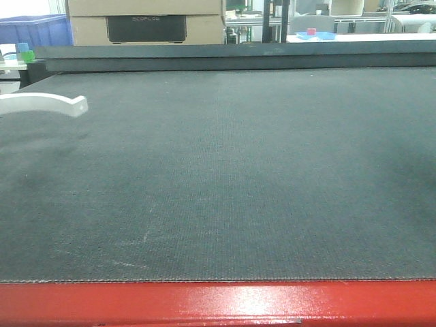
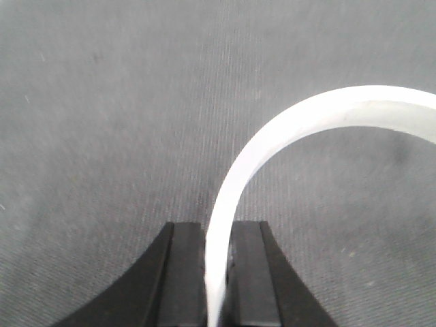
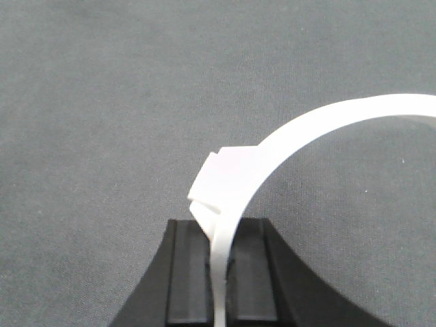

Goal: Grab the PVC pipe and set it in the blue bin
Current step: 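Lift both held white pipes up off the table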

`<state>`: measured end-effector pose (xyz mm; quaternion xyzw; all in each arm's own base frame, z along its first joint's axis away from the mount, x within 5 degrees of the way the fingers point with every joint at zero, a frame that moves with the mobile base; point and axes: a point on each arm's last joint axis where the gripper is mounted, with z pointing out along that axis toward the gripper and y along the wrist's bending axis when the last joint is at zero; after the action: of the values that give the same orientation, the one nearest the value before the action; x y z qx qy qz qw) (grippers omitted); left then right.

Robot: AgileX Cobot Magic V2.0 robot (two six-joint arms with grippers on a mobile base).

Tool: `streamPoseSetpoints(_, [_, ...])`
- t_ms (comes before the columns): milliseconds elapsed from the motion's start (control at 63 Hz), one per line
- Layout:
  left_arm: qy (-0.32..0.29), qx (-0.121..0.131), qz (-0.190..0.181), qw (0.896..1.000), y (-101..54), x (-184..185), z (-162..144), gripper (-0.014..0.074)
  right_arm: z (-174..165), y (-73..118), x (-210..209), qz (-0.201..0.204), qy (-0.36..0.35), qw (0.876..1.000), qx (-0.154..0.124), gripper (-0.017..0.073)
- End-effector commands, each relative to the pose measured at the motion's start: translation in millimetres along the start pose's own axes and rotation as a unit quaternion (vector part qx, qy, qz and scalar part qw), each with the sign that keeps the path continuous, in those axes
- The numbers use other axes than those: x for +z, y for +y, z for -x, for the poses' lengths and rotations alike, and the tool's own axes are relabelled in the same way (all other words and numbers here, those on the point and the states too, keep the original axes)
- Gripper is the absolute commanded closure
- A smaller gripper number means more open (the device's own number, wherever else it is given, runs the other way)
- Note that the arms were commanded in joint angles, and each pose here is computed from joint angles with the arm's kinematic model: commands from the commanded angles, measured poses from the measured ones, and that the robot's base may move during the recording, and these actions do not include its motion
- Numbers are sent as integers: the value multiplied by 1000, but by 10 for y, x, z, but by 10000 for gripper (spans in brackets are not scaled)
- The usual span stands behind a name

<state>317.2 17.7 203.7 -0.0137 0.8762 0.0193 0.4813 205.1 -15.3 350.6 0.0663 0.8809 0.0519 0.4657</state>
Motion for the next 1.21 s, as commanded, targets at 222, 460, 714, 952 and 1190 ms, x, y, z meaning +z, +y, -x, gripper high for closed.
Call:
streamPoseSetpoints(222, [-47,3,-1,999,-6,-371,260,704,61,29,-235,0,-58,998,-8,727])
streamPoseSetpoints(460, [-111,2,1,994,1,-835,503,704,57,80,-593,4,-117,993,-16,727])
streamPoseSetpoints(714, [-194,2,3,981,8,-1498,698,704,6,120,-926,6,-169,985,-27,727])
streamPoseSetpoints(952, [-243,-1,4,970,10,-2031,704,704,-101,154,-1151,12,-179,983,-33,727])
streamPoseSetpoints(1190, [-268,-11,0,963,3,-2366,448,704,-186,178,-1382,13,-215,976,-41,727])
